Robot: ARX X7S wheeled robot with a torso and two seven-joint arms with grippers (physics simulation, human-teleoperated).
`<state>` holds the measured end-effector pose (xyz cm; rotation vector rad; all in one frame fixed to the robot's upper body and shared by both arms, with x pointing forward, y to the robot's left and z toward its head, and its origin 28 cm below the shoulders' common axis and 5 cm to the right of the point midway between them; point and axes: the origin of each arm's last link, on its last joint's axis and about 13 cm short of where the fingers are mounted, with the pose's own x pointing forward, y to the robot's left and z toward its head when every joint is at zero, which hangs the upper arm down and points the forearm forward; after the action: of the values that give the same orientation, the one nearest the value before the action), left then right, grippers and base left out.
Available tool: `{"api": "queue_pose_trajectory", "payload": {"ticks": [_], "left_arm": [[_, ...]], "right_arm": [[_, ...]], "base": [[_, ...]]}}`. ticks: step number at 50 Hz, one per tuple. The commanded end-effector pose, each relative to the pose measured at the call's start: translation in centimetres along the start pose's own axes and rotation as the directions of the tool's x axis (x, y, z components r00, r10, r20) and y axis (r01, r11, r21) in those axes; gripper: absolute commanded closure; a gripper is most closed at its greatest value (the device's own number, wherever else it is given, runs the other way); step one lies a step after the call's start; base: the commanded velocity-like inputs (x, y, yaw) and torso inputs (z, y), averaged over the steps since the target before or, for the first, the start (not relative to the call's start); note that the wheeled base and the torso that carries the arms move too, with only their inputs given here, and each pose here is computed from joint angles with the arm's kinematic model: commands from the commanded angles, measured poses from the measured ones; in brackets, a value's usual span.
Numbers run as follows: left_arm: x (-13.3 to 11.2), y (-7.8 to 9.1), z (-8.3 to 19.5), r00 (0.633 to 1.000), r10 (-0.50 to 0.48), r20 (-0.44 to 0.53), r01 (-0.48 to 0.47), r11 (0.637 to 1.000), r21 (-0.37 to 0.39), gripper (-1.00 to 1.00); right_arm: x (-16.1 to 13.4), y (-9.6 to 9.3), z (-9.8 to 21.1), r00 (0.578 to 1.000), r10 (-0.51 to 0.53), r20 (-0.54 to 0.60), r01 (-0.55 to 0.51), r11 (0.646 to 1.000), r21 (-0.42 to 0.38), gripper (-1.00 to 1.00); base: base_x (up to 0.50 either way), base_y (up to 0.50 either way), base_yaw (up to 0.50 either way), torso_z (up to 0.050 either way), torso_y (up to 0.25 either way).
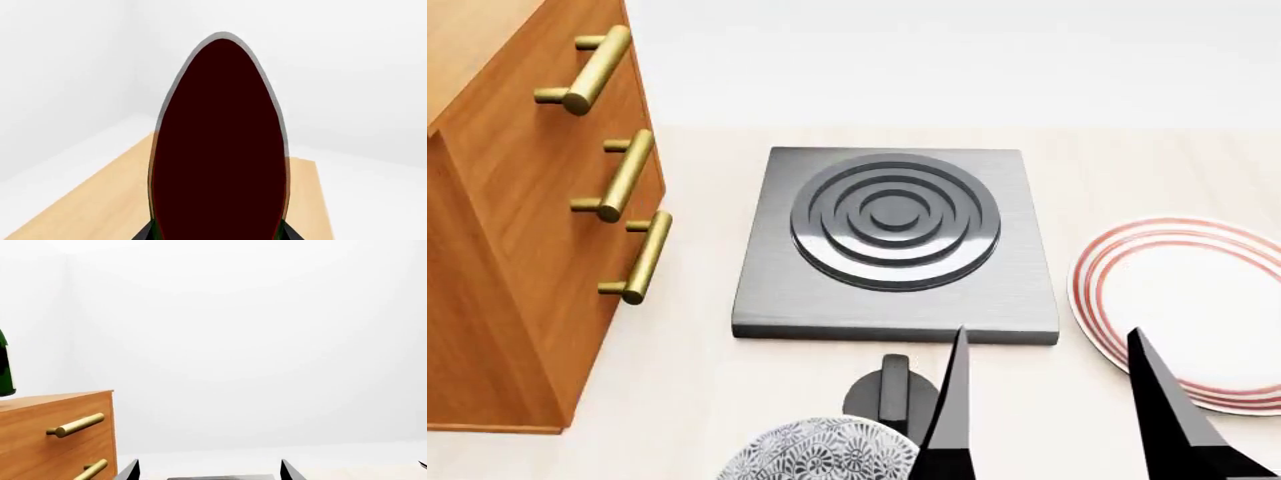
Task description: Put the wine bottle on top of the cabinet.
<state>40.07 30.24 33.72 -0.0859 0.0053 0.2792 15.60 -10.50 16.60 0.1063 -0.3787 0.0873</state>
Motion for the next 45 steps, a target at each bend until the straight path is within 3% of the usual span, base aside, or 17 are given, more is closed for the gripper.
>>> {"api": "queue_pose_trajectory", "payload": {"ticks": [1,18,45], "left_arm": [[-0.1,0.2,-1.3,1.000,0.008,-0.008,-0.008,0.999,-0.036,1.00],[0.0,0.5,-3.3,0.999,0.016,-0.042,-0.018,0.999,-0.041,1.00],[0.1,0.6,-3.7,0.999,0.023,-0.049,-0.026,0.998,-0.054,1.00]], "right_arm": [[0.0,0.0,-0.1,1.000,0.004,-0.002,-0.004,1.000,0.002,-1.00],[0.0,0.2,-0.2,1.000,0.009,-0.006,-0.009,1.000,-0.002,-1.00],[0.1,0.4,-0.5,1.000,0.021,-0.014,-0.021,1.000,0.001,-1.00]], "base": [[0.00,0.00,0.00,0.000,0.010],[0.00,0.00,0.00,0.001,0.000],[0.00,0.00,0.00,0.000,0.000]]}}
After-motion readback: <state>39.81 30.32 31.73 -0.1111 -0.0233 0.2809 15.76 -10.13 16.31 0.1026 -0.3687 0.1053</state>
